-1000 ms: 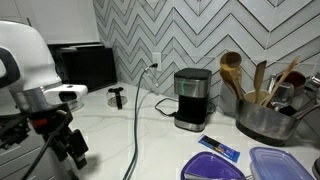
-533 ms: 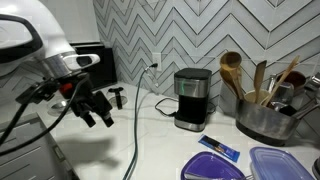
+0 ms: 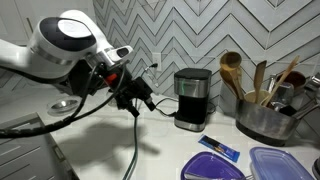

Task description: Put the blue packet in the silver plate in the lunchbox on the left

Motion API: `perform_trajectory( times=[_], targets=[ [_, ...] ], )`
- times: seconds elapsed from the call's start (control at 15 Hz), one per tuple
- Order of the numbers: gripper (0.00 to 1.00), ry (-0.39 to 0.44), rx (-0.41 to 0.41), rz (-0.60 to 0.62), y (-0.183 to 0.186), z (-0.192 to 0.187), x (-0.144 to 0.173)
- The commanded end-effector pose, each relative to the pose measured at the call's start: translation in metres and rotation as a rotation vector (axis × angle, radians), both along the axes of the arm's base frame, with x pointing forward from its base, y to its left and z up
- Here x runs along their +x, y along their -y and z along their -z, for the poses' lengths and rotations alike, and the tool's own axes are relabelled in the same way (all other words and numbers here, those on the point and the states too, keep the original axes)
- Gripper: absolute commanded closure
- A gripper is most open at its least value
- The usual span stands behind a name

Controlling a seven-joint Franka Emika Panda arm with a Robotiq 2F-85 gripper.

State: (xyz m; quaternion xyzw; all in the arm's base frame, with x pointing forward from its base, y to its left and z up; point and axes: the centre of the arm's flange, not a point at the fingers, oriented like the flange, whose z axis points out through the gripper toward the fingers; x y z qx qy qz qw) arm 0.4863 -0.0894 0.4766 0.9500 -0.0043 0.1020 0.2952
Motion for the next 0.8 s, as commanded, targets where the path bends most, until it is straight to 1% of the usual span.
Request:
perform_trajectory(
  times=[0.0, 0.13, 0.33, 0.47, 0.53, 0.73],
  targets=[
    [0.0, 0.022, -0.092, 0.056, 0.031, 0.026, 0.044],
    [0.0, 0.03, -0.121, 0.07, 0.044, 0.042, 0.059],
    [0.0, 0.046, -0.134, 0.067, 0.058, 0.067, 0.08],
    [0.0, 0.05, -0.092, 0.047, 0.064, 0.086, 0.095],
    [0.0, 0.034, -0.104, 0.053, 0.055, 0.067, 0.072],
    [0.0, 0.031, -0.092, 0.046, 0.061, 0.084, 0.086]
  ],
)
